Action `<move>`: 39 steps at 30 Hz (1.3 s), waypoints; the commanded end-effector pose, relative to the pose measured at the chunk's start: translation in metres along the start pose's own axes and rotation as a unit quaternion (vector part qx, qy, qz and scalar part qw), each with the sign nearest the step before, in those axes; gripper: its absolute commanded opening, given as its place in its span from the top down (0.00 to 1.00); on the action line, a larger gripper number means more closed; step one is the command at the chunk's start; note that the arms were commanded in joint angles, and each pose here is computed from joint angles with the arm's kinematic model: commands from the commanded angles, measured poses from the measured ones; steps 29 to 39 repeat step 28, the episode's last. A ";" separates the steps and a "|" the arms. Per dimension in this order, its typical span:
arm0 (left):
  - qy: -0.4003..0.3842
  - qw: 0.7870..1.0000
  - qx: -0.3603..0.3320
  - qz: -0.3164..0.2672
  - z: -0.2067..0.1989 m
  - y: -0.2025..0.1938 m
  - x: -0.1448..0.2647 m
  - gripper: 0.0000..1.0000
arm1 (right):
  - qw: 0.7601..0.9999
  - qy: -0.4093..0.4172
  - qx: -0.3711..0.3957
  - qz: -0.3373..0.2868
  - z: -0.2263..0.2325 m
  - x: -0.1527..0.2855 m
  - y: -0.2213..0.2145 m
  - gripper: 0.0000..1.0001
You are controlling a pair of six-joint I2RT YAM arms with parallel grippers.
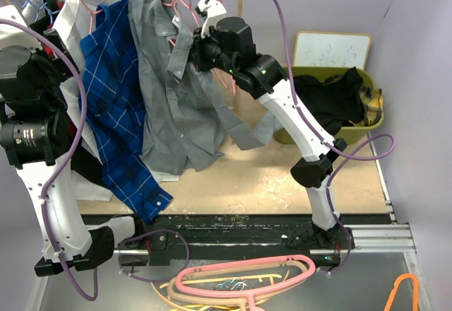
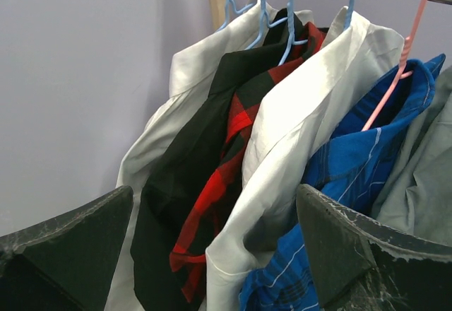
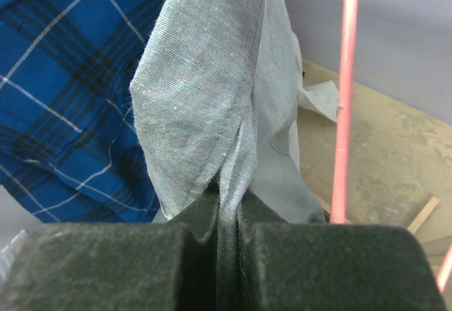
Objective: Place the shirt on the hanger
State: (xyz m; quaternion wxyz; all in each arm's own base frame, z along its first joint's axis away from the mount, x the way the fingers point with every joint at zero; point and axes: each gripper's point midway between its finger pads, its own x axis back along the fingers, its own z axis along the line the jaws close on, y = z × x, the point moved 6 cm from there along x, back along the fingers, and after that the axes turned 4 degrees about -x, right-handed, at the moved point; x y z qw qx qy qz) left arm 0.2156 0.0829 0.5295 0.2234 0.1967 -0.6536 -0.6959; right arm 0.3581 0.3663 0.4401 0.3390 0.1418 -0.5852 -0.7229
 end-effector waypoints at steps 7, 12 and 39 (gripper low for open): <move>-0.023 1.000 -0.017 -0.004 -0.004 -0.002 -0.005 0.00 | 0.998 0.061 -0.001 0.016 0.017 0.029 0.001 1.00; -0.038 0.999 -0.020 0.005 -0.007 -0.007 -0.007 0.00 | 0.996 0.080 0.022 -0.017 0.020 0.057 0.015 0.55; -0.241 0.967 -0.079 0.032 -0.040 -0.025 0.008 0.00 | 0.948 0.080 0.002 -0.308 0.008 0.232 0.058 0.00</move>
